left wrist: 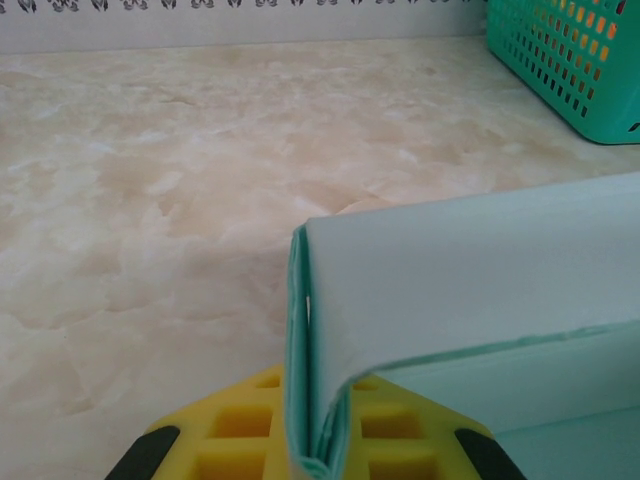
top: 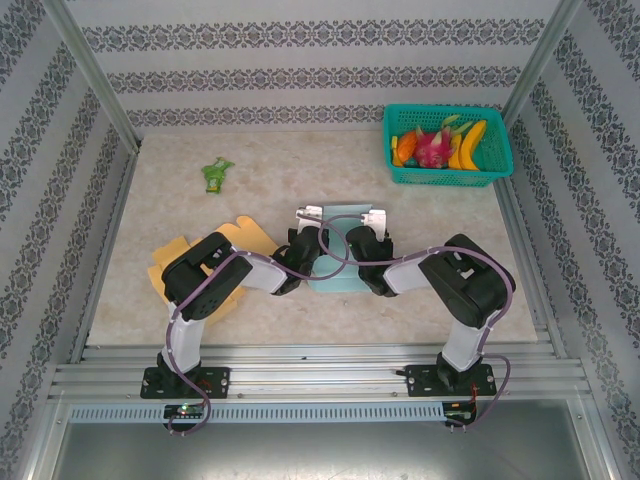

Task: Fold the paper box

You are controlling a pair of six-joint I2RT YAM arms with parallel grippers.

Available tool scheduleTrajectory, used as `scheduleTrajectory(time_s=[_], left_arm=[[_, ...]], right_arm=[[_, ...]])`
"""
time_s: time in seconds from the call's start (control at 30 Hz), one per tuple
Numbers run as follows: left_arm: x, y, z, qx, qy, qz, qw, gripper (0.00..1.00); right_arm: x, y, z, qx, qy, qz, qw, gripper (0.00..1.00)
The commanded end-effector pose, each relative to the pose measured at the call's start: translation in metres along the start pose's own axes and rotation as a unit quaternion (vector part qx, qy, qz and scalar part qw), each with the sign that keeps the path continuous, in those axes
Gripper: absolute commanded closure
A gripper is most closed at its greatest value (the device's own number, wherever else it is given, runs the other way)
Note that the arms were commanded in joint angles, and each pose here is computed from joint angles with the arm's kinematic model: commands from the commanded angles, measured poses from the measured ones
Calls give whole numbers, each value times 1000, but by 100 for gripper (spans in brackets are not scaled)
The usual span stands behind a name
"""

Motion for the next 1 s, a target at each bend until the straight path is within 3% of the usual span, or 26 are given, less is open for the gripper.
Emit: scheduleTrajectory(time_s=[0.0,0.2,0.37,0.53,0.97], left_arm=[[25,-5,-30,61,-54,95,992,100],[22,-5,-31,64,-61,90,992,100],[21,-6,-30,66,-63,92,992,100],[20,-7,-30,69,-66,92,991,100],[18,-9,-29,73,-71,90,991,100]], right_arm=[[-24,-2,7,-14,-6,-73,997,75],[-11,1,12,29,-43,91,994,62],[-3,8,15,41,-56,151,986,56],[2,11,26,23,-50,154,987,54],[8,4,41,-34,-11,86,996,65]])
Point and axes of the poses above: each hand's point on the last joint's axis, 136 mm out from that joint toward the fingers, its own y axis back along the fingers, its own x axis along the line the jaws close on, z = x × y, the point moved 10 cm from there along y, back along the fingers, and after that the axes turned 7 degrees about -y, right-handed, at the moved point
